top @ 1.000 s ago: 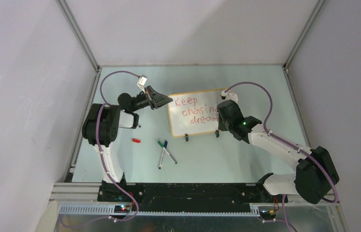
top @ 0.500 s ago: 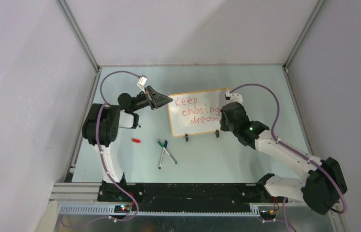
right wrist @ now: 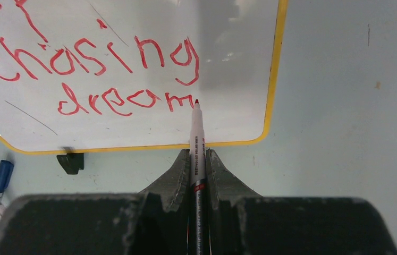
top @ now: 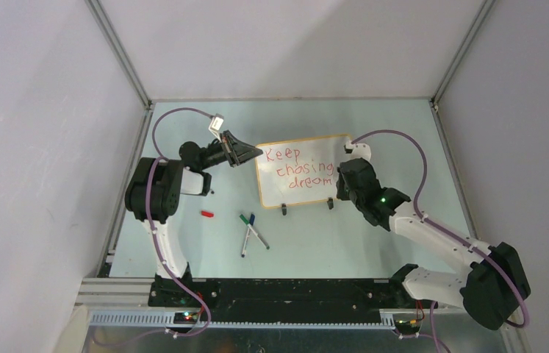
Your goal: Write a sentence on the whiteboard
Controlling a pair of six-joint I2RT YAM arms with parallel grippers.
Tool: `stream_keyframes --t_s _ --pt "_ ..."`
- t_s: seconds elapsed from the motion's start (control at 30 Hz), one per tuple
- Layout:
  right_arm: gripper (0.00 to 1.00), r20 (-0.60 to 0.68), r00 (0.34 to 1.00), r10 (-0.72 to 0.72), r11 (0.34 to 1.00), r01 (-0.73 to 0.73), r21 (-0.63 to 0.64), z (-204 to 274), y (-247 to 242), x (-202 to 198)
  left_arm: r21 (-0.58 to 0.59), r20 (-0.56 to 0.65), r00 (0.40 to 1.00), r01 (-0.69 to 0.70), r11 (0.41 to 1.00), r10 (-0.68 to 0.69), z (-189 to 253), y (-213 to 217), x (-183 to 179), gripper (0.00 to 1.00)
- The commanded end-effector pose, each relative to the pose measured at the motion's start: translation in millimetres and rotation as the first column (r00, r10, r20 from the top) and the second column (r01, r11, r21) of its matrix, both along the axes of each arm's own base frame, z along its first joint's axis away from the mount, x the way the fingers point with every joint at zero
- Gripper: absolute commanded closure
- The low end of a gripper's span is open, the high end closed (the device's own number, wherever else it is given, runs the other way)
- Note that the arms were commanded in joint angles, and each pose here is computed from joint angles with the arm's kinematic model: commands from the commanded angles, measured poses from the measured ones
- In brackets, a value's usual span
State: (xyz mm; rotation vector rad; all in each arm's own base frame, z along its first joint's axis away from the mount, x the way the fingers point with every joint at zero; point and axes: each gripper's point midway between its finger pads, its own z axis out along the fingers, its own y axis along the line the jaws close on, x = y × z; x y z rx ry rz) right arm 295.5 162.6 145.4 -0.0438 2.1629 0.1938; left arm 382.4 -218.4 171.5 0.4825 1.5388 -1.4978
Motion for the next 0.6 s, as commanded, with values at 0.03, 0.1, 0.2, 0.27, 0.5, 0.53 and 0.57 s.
stream_keyframes --t_s 0.03,0.1,0.2,0.27,0.5,0.53,0.57 --pt "1.0 0.019 1.0 -0.017 1.0 0.017 -0.004 1.4 -0.5 8.1 0.034 0.147 0.988 0.038 0.999 -0.043 10.3 -2.2 -12.6 1.0" --pt "1.0 0.014 1.0 -0.019 1.0 0.019 -0.007 0.4 -0.5 9.0 0.034 0.147 0.988 0.039 0.999 -0.044 10.2 -2.6 -12.9 1.0" --pt "1.0 0.01 1.0 -0.026 1.0 0.027 -0.012 -0.5 -2.1 10.6 0.034 0.146 0.988 0.039 0.999 -0.043 10.4 -2.4 -12.8 1.0" --pt "1.0 0.007 0.999 -0.032 0.999 0.032 -0.016 -1.5 -3.2 10.8 0.034 0.146 0.988 0.04 0.999 -0.044 10.3 -2.7 -13.0 1.0" --pt "1.0 0.012 0.999 -0.043 0.999 0.043 -0.013 0.5 -5.8 13.1 0.034 0.146 0.988 0.038 0.999 -0.043 10.3 -2.2 -12.7 1.0" --pt "1.0 0.013 0.999 -0.044 0.999 0.044 -0.012 1.2 -5.8 13.8 0.034 0.145 0.988 0.039 0.999 -0.044 10.2 -2.3 -12.9 1.0" --pt "1.0 0.013 0.999 -0.043 0.999 0.043 -0.011 1.9 -5.1 14.4 0.035 0.146 0.988 0.039 0.999 -0.044 10.1 -2.3 -12.9 1.0"
